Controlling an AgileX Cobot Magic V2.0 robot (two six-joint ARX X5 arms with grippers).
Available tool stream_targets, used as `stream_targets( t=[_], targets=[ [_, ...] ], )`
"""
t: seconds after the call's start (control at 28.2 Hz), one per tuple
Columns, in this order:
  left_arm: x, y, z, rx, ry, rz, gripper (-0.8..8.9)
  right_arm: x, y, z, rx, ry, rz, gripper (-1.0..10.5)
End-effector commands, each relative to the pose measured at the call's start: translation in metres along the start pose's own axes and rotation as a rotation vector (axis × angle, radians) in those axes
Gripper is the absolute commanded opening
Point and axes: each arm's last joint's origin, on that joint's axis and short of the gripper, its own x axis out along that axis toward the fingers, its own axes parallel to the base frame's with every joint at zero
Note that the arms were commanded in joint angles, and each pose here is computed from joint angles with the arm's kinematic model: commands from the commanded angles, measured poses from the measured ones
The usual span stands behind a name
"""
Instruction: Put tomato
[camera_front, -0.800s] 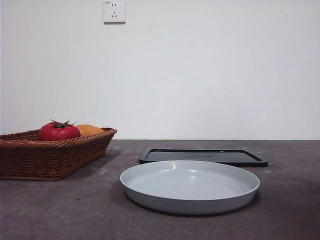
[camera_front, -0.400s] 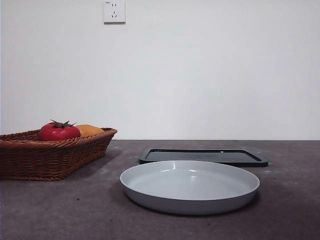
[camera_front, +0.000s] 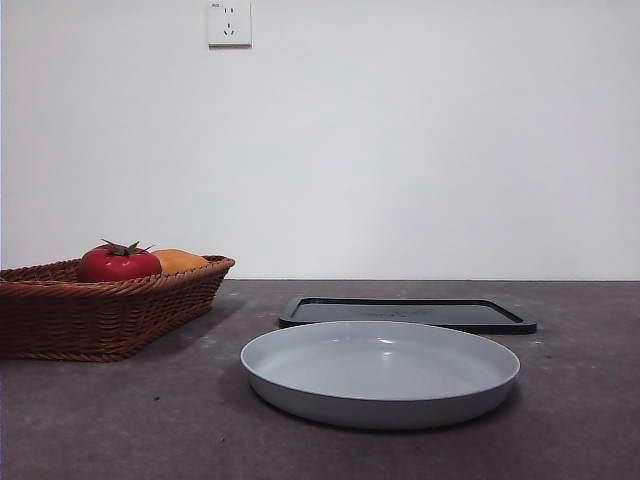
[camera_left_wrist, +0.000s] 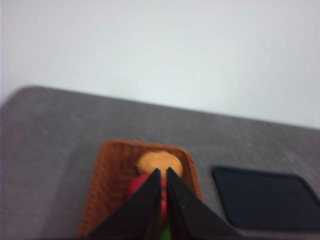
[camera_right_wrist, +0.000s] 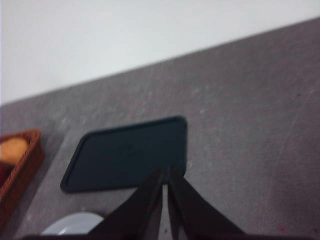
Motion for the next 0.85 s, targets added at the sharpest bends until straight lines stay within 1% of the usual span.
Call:
stream_targets(
  t=[0.04, 0.18, 0.28, 0.39, 0.53, 0.64, 0.67, 0.71, 0.74, 0.78, 0.81, 0.85],
  targets=[
    [0.013, -0.004, 0.013, -0.008, 0.068, -0.059, 0.16, 0.01, 0.006, 0.017, -0.071, 0.053, 0.023, 0.1],
    [0.034, -0.008, 0.014, -0.013, 0.202, -0.135, 0.16, 0.026, 0.01, 0.029, -0.13, 0.157, 0.036, 0.1],
    [0.047, -0.009, 0.009, -0.009, 0.286, -0.181, 0.16, 0.037, 0.015, 0.032, -0.196, 0.215, 0.106, 0.1],
    [0.058, -0.01, 0.001, -0.022, 0.351, -0.219, 0.17, 0.045, 0.018, 0.029, -0.217, 0.253, 0.18, 0.1],
    [0.07, -0.011, -0.005, -0.034, 0.403, -0.239, 0.2, 0.048, 0.021, 0.029, -0.258, 0.255, 0.207, 0.1],
    [0.071, -0.011, -0.006, -0.035, 0.405, -0.239, 0.45, 0.048, 0.021, 0.029, -0.258, 0.254, 0.206, 0.1],
    [0.071, -0.011, -0.006, -0.035, 0.405, -0.239, 1.4, 0.048, 0.021, 0.029, -0.259, 0.254, 0.206, 0.7],
    [0.071, -0.011, -0.006, -0.035, 0.404, -0.238, 2.77, 0.048, 0.021, 0.029, -0.259, 0.253, 0.205, 1.9],
    [0.071, -0.011, -0.006, -0.035, 0.404, -0.239, 4.8, 0.048, 0.021, 0.029, -0.259, 0.253, 0.204, 4.0],
    [0.071, -0.011, -0.006, -0.035, 0.404, -0.239, 6.29, 0.048, 0.021, 0.029, -0.259, 0.253, 0.204, 5.5],
    [0.071, -0.011, -0.006, -0.035, 0.404, -0.239, 7.3, 0.048, 0.021, 0.029, -0.259, 0.253, 0.204, 6.3],
    [0.071, -0.011, -0.006, -0.035, 0.404, -0.238, 7.51, 0.048, 0.021, 0.029, -0.258, 0.253, 0.204, 6.4]
  ],
)
